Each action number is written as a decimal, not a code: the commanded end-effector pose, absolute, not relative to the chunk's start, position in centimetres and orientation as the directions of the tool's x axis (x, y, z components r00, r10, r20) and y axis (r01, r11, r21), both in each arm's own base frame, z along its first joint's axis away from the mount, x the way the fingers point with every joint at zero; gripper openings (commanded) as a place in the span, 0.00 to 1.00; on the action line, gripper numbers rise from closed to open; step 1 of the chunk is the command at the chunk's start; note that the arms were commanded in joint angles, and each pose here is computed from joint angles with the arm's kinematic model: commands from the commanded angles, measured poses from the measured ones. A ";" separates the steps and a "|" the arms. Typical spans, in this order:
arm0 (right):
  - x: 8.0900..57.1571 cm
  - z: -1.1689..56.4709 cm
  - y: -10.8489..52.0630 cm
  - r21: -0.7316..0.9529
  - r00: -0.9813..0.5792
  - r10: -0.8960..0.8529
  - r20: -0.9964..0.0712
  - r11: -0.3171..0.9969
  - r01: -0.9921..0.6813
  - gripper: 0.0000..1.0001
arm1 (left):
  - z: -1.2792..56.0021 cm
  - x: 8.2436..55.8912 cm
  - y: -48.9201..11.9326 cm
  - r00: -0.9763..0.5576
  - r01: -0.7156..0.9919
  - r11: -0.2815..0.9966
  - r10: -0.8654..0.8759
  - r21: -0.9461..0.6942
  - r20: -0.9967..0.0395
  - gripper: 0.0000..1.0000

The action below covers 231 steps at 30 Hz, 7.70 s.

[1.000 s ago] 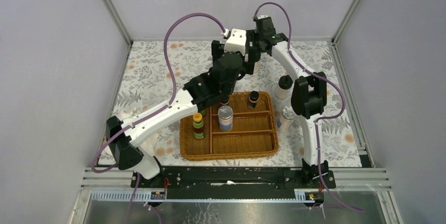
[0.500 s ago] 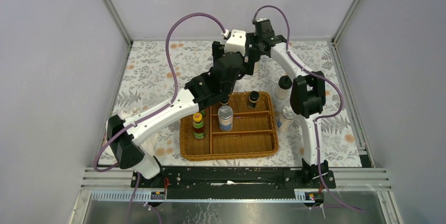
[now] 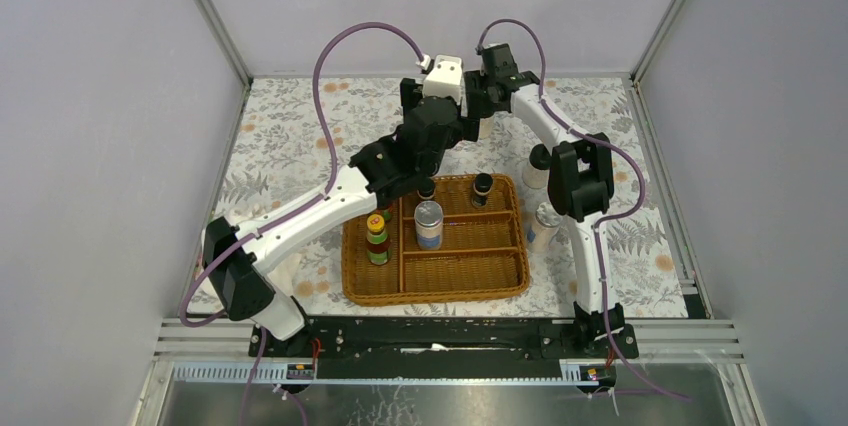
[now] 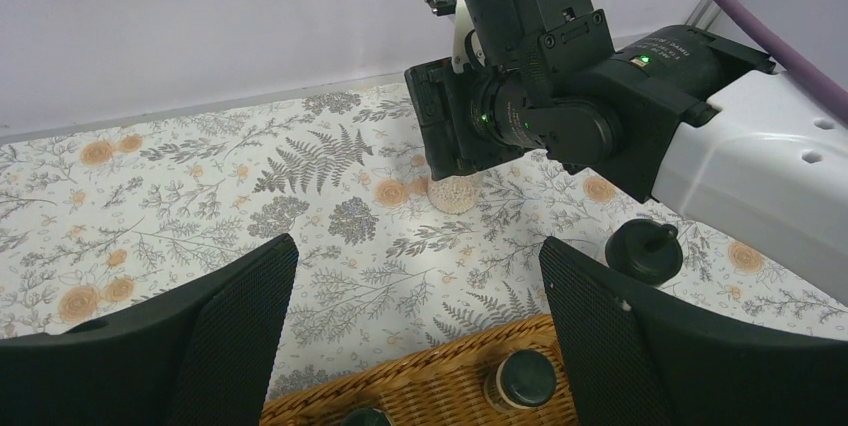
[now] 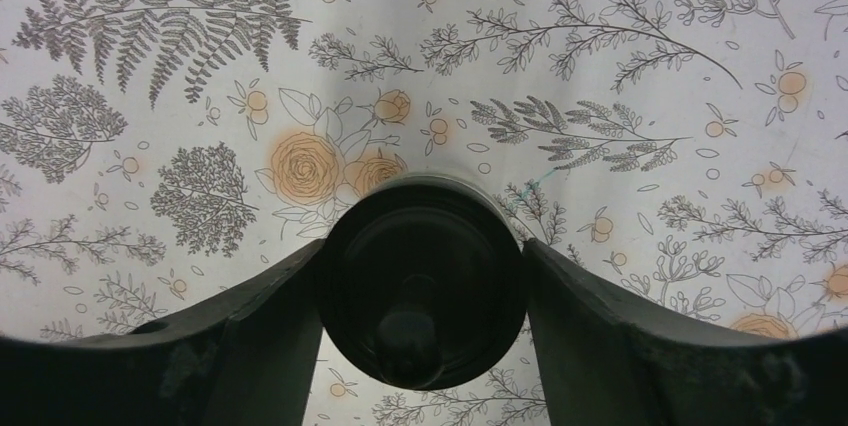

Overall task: Organize the condiment bottles
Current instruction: Pick up the bottle from the center of the board, then place the bottle in the storage box.

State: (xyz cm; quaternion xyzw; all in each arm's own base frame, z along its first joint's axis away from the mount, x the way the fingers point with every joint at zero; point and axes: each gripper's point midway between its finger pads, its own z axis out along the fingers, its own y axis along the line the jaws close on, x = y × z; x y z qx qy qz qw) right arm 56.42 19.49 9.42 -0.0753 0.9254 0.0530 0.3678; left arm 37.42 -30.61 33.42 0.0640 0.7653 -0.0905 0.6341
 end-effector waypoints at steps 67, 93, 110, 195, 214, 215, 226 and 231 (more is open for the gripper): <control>33.8 35.7 22.0 0.021 -0.338 -0.095 -0.936 0.946 -0.324 0.00 | 44.4 38.4 -18.4 -0.012 0.103 0.972 -0.212 -0.212 -0.977 0.91; 17.2 29.3 23.4 0.025 -0.398 -0.265 -0.878 0.805 -0.593 0.00 | 43.6 37.7 -16.9 -0.015 0.151 0.976 -0.155 -0.155 -0.988 0.93; 12.7 23.7 27.2 0.027 -0.419 -0.395 -0.817 0.701 -0.713 0.00 | 43.1 37.5 -16.7 -0.025 0.145 0.979 -0.143 -0.145 -0.989 0.93; 14.2 12.3 34.9 0.030 -0.448 -0.516 -0.730 0.631 -0.775 0.00 | 41.1 37.3 -16.7 -0.051 0.154 0.978 -0.131 -0.138 -0.990 0.93; 14.3 10.7 34.4 0.039 -0.470 -0.526 -0.708 0.637 -0.770 0.00 | 40.7 37.4 -16.8 -0.059 0.152 0.978 -0.133 -0.140 -0.989 0.93; 14.3 10.7 34.3 0.039 -0.470 -0.525 -0.710 0.637 -0.770 0.00 | 40.8 37.4 -16.8 -0.058 0.152 0.978 -0.133 -0.141 -0.989 0.93; 14.2 10.3 34.2 0.032 -0.469 -0.540 -0.699 0.631 -0.775 0.56 | 40.8 37.5 -16.8 -0.060 0.147 0.979 -0.133 -0.141 -0.989 0.93; 14.2 10.5 34.2 0.027 -0.463 -0.544 -0.700 0.628 -0.778 0.63 | 40.9 37.6 -16.8 -0.061 0.147 0.979 -0.135 -0.142 -0.989 0.93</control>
